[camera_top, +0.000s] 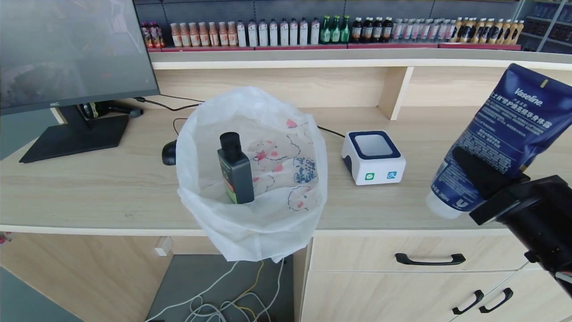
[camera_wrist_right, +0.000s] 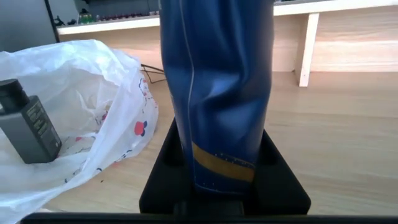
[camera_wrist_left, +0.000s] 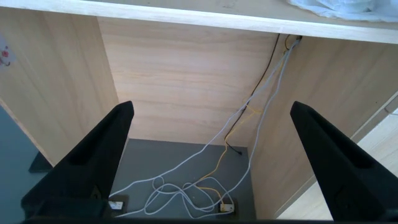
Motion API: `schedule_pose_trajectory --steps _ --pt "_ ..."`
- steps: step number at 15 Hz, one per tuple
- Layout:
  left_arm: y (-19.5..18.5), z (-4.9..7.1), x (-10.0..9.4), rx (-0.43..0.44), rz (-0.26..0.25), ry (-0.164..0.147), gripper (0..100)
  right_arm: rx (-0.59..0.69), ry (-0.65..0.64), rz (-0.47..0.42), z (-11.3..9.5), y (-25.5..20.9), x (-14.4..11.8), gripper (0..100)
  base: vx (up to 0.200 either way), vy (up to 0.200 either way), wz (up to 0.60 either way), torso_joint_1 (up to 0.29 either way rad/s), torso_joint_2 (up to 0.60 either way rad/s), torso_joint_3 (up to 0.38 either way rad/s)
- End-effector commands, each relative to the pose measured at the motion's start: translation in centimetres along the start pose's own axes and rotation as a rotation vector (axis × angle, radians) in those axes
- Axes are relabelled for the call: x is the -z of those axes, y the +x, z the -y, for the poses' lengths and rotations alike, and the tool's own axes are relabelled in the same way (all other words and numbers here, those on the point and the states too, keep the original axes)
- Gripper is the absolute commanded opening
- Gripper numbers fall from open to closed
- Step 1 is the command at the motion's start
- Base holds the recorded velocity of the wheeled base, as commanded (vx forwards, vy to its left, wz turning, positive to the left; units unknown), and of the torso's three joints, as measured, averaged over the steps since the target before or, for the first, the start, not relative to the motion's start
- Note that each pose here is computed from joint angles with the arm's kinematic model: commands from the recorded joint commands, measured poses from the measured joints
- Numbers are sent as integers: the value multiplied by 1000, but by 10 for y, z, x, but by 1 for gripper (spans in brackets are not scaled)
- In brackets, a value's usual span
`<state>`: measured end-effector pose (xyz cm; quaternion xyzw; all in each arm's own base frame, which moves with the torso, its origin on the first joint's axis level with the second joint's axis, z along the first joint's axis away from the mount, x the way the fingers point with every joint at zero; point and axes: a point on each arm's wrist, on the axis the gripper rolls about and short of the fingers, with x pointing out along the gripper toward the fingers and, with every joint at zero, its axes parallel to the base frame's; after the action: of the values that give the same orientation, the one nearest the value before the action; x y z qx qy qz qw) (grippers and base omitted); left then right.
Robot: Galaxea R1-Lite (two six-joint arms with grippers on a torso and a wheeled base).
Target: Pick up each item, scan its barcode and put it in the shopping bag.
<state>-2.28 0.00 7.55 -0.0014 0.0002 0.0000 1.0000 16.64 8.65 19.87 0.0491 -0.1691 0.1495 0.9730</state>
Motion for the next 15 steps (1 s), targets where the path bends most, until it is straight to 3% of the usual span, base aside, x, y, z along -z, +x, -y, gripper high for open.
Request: schedule_pose_trajectory --steps 1,4,12,15 --pt "0 0 0 0 0 0 100 -15 -21 60 -4 20 -9 0 0 0 0 0 0 0" --pt "0 0 0 0 0 0 100 -62 -133 114 -11 49 -13 0 0 0 0 0 0 0" --pt "0 0 0 2 0 0 100 -13 -495 157 -7 89 -7 0 0 0 0 0 0 0" --pt "0 0 0 0 0 0 100 -91 -608 251 -9 111 -12 0 0 0 0 0 0 0"
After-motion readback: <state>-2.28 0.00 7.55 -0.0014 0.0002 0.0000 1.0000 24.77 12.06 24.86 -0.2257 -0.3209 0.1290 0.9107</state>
